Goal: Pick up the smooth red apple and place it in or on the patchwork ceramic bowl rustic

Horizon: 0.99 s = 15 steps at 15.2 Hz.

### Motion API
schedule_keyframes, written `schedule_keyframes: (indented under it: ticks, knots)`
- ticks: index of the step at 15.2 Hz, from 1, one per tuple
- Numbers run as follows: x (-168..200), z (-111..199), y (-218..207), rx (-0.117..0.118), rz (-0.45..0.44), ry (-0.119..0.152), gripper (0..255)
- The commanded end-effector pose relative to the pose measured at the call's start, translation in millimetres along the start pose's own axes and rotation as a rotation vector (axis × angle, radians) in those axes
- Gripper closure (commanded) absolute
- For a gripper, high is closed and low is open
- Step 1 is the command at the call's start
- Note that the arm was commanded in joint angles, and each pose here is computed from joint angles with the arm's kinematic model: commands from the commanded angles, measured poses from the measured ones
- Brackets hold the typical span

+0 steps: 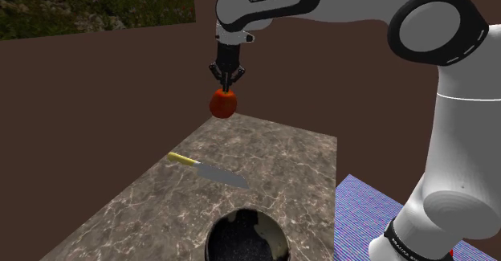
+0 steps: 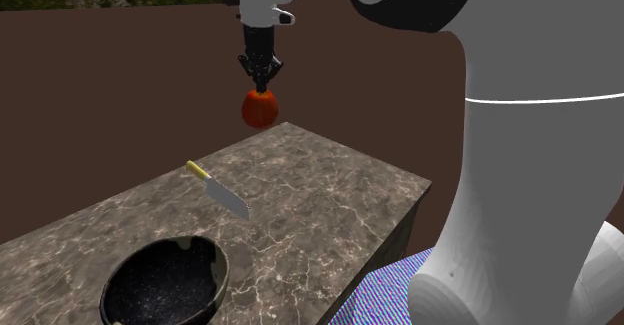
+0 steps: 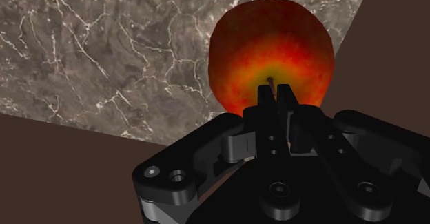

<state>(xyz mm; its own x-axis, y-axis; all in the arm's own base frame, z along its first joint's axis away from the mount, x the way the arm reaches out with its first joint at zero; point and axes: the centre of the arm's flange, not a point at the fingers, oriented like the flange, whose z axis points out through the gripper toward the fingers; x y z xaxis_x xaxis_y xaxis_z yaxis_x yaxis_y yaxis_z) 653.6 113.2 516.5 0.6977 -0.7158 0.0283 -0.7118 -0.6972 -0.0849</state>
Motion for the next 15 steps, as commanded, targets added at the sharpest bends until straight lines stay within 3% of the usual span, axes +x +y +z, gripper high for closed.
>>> schedule_keyframes:
  ticks: [1, 9, 15]
  knots:
    - [0.3, -11.3, -1.2, 0.000, 0.000, 0.000, 255]
    - [1.4, -50.9, -4.6, 0.000, 0.000, 0.000, 255]
    - [-73.8, -66.1, 15.0, 0.000, 0.000, 0.000, 255]
